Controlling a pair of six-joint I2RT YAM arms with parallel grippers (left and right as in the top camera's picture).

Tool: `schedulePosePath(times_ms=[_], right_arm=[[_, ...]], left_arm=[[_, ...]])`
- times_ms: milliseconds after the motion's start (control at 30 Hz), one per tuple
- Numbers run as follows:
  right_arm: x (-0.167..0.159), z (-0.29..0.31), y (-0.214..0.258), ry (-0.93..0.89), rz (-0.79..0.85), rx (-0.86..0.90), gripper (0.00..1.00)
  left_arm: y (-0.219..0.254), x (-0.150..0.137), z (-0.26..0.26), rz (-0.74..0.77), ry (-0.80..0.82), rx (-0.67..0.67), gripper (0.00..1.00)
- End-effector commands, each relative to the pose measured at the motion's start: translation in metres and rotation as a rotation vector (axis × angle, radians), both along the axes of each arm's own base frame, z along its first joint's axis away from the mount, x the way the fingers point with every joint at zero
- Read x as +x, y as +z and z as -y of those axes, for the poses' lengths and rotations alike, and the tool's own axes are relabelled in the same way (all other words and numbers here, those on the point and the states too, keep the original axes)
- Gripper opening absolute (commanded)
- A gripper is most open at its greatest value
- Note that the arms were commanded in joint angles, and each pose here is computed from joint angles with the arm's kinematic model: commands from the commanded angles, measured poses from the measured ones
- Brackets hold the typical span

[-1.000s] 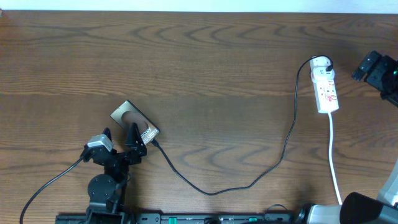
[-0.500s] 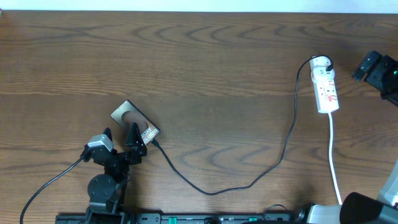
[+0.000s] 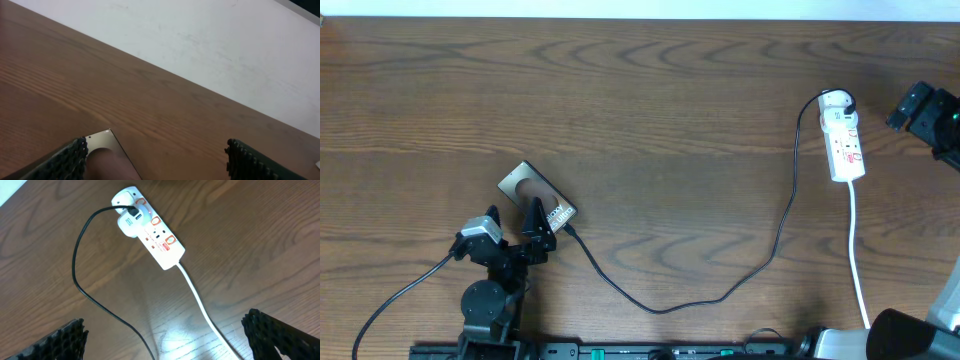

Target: Plug charger to phone and switch on socket

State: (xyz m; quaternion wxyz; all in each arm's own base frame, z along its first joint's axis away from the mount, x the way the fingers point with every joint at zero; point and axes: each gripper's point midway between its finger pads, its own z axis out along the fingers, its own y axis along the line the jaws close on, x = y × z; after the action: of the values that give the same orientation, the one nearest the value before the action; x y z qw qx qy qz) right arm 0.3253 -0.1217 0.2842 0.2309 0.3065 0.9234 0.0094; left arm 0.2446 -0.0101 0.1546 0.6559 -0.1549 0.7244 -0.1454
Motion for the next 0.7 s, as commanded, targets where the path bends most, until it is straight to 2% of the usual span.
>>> schedulePosePath(times_ms=[0,667], right_arm=[[-0.0019,0.0005,0.0040,-0.011,0.009,-0.009,0.99],[-0.0019,0.0005,0.0040,-0.011,0.009,-0.009,0.99]], left_arm=[[-0.0172,-0.0011,-0.0003,-0.054,0.002,0.002,0.86],[-0.0172,-0.0011,-0.0003,-0.054,0.002,0.002,0.86]])
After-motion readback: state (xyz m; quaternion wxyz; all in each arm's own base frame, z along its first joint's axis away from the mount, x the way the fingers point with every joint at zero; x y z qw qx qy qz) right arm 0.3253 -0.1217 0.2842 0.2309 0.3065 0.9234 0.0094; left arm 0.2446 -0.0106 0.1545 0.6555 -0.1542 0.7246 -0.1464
